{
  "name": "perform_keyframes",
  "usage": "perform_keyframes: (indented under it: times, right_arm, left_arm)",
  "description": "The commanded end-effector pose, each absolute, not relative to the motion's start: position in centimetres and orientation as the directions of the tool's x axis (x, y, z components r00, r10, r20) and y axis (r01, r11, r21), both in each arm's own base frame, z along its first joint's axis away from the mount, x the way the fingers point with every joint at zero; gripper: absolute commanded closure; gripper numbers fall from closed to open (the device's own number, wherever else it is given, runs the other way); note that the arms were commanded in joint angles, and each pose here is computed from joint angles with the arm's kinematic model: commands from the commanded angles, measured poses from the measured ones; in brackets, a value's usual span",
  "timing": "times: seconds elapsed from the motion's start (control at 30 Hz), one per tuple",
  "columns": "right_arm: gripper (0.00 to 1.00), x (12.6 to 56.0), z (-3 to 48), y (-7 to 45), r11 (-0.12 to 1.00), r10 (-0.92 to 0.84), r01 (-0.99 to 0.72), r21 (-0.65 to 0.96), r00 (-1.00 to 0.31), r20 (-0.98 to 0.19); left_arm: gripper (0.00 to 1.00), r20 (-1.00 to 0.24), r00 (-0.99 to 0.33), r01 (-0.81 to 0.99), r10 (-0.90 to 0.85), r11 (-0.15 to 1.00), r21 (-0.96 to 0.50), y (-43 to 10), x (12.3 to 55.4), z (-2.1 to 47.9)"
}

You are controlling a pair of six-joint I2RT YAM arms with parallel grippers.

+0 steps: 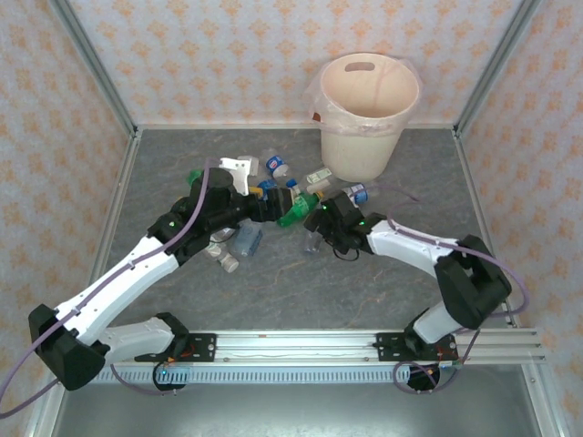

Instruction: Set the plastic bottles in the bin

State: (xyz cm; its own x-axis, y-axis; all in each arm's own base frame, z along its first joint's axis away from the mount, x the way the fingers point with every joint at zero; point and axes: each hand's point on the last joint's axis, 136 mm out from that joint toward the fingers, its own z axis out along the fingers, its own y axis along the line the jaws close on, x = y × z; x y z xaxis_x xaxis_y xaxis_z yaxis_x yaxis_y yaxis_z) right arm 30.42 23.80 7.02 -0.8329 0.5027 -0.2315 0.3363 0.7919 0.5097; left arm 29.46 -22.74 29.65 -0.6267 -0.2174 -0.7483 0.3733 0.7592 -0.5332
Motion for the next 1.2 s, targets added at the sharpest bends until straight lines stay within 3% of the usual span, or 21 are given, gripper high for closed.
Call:
perform_keyframes:
  times: [0.0,0.3,0.6,0.8,1.17]
  right_arm:
    - [0.19,31.4,7.0,25.1,0.790,0.494,0.323,0.521,-0.839,-0.230]
    - [0.21,32.0,4.5,25.2,0.816,0.482,0.339,0.467,-0.847,-0.226]
    - [0.33,32.3,3.9,25.4,0.822,0.477,0.341,0.456,-0.850,-0.223]
    - [0.41,32.4,4.9,25.2,0.822,0.481,0.338,0.459,-0.844,-0.239]
    - [0.43,31.3,9.1,24.7,0.852,0.436,0.274,0.446,-0.843,-0.315]
  left_arm:
    - [0.01,-0.762,-0.614,0.364,-0.206,0.783,-0.505,-21.8,28.9,29.2]
    - [0.01,-0.779,-0.595,0.360,-0.197,0.801,-0.478,-20.8,28.3,29.3]
    - [0.01,-0.787,-0.590,0.352,-0.179,0.821,-0.450,-20.2,28.4,29.4]
    - [0.01,-0.793,-0.585,0.351,-0.171,0.828,-0.437,-20.1,28.7,29.6]
    - [0.01,-0.805,-0.563,0.359,-0.187,0.823,-0.441,-21.2,30.7,30.9]
